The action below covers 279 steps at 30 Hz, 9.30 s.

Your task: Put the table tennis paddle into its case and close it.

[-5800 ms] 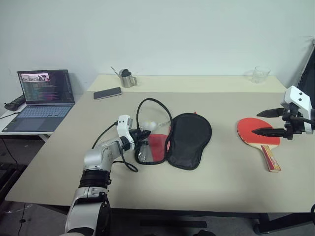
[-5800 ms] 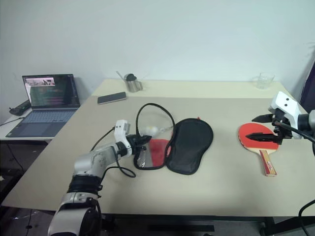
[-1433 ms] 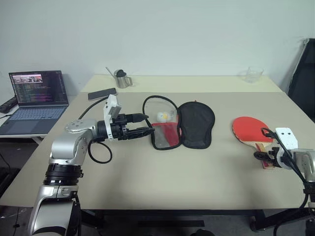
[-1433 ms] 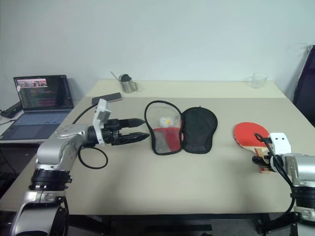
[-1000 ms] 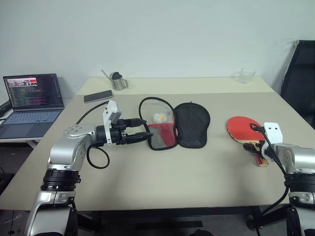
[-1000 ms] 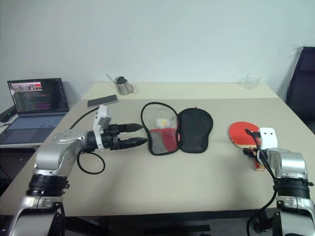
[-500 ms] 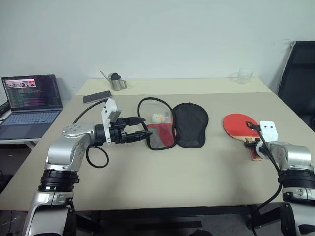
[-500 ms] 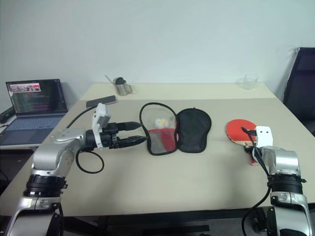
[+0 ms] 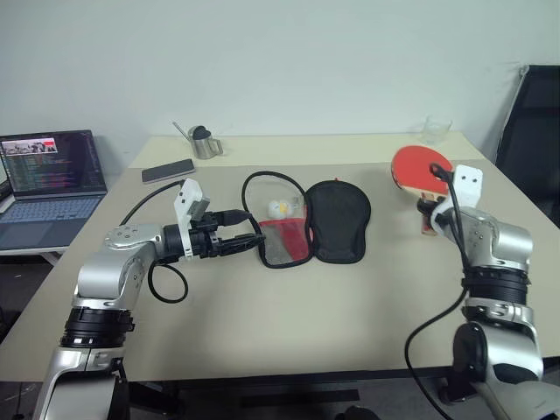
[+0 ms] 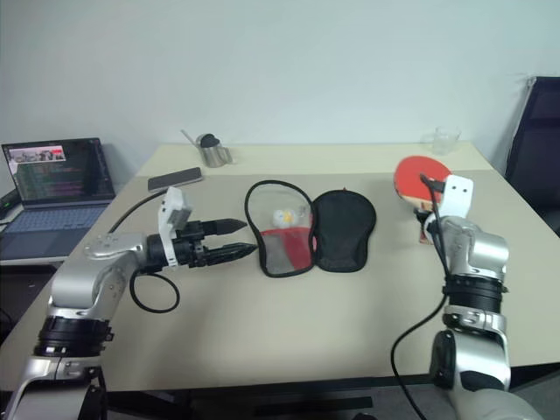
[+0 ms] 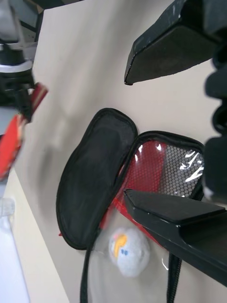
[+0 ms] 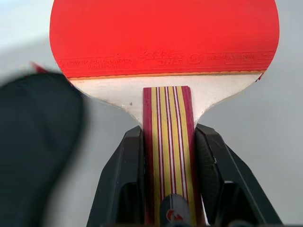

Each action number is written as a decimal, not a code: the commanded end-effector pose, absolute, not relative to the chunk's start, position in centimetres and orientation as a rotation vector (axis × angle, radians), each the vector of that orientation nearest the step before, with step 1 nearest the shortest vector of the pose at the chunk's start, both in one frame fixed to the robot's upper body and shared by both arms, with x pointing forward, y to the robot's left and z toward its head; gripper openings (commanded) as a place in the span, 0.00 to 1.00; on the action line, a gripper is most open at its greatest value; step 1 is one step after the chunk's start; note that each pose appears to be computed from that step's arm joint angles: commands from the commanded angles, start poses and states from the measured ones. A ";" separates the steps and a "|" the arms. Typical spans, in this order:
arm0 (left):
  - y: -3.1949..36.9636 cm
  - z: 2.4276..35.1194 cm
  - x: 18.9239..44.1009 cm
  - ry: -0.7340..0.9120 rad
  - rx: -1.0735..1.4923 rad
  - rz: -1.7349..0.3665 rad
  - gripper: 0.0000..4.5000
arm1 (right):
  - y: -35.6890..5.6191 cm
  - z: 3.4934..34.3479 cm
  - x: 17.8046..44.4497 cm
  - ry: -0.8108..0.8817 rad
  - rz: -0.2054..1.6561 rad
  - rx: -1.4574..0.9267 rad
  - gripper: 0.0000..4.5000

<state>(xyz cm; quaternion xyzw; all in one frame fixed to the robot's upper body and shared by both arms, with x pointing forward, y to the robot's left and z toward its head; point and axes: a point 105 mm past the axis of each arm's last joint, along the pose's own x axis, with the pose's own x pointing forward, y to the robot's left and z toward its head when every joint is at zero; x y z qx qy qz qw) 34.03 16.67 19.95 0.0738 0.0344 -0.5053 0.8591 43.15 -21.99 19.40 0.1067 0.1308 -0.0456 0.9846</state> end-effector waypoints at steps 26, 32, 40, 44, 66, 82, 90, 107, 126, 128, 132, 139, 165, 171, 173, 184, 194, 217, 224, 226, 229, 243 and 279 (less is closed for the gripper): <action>18.3 20.5 32.8 0.044 0.189 -0.961 0.86 | -6.9 17.3 42.3 0.405 -0.069 0.121 0.24; 18.4 20.6 32.7 0.044 0.187 -0.955 0.86 | -5.0 18.7 42.4 0.361 -0.002 0.119 0.24; 18.5 20.5 32.6 0.050 0.183 -0.951 0.86 | -2.8 18.2 41.9 0.378 0.073 0.139 0.24; 18.4 20.5 32.5 0.057 0.183 -0.952 0.86 | -1.4 17.7 41.8 0.393 0.121 0.124 0.24; 18.3 20.3 32.1 0.065 0.180 -0.943 0.86 | 0.7 16.5 42.6 0.399 0.170 0.112 0.24; 18.1 20.5 31.8 0.065 0.185 -0.952 0.86 | -1.1 17.2 43.7 0.344 0.108 0.095 0.24; 17.9 20.6 31.9 0.063 0.186 -0.957 0.86 | -2.3 17.2 44.2 0.329 0.064 0.062 0.24; 18.0 20.5 31.6 0.068 0.188 -0.958 0.86 | -2.9 15.6 44.2 0.368 0.015 0.022 0.24; 18.1 20.7 31.6 0.068 0.192 -0.949 0.86 | -3.2 14.5 44.3 0.398 0.010 0.020 0.24; 18.1 20.7 31.6 0.067 0.193 -0.948 0.86 | -3.0 14.3 44.2 0.403 0.030 0.027 0.24; 18.1 20.7 31.6 0.066 0.195 -0.951 0.86 | -3.0 14.1 44.2 0.400 0.027 0.009 0.24; 18.1 21.0 32.0 0.055 0.199 -0.935 0.86 | -3.7 13.5 44.3 0.428 0.001 0.017 0.53; 20.1 20.7 35.6 0.055 0.131 -0.811 0.86 | -8.5 22.1 40.9 0.271 0.465 0.206 0.99; 22.4 22.1 35.2 0.022 0.134 -0.763 0.86 | -10.2 21.6 36.2 0.291 0.902 -0.080 0.99; 23.5 22.1 35.2 0.036 0.154 -0.743 0.86 | -11.2 21.7 35.8 0.282 0.953 -0.126 0.99; 27.1 21.9 36.2 0.080 0.190 -0.631 0.86 | -16.4 24.7 36.3 0.161 0.948 -0.199 0.99; 26.4 17.8 40.4 0.246 0.237 -0.496 0.86 | -16.0 27.3 35.4 0.068 1.014 -0.186 0.99; 15.9 17.3 43.9 0.241 0.132 -0.675 0.01 | -14.2 27.7 32.5 0.047 1.116 -0.212 1.00; 9.4 21.9 41.2 0.082 0.027 -0.896 0.01 | -15.2 28.3 32.7 0.022 1.053 -0.202 1.00; 8.2 23.1 40.7 0.041 -0.005 -0.919 0.01 | -15.3 28.3 32.6 0.021 1.048 -0.201 1.00; 6.3 23.4 40.6 0.017 0.006 -0.917 0.01 | -15.5 28.3 32.6 0.022 1.036 -0.204 1.00; 1.1 19.3 44.5 0.081 0.133 -0.664 0.01 | -14.7 28.0 31.6 0.030 1.025 -0.193 1.00; 17.2 24.8 30.4 0.012 0.061 -1.083 0.99 | -15.2 14.1 40.2 0.581 0.366 0.770 1.00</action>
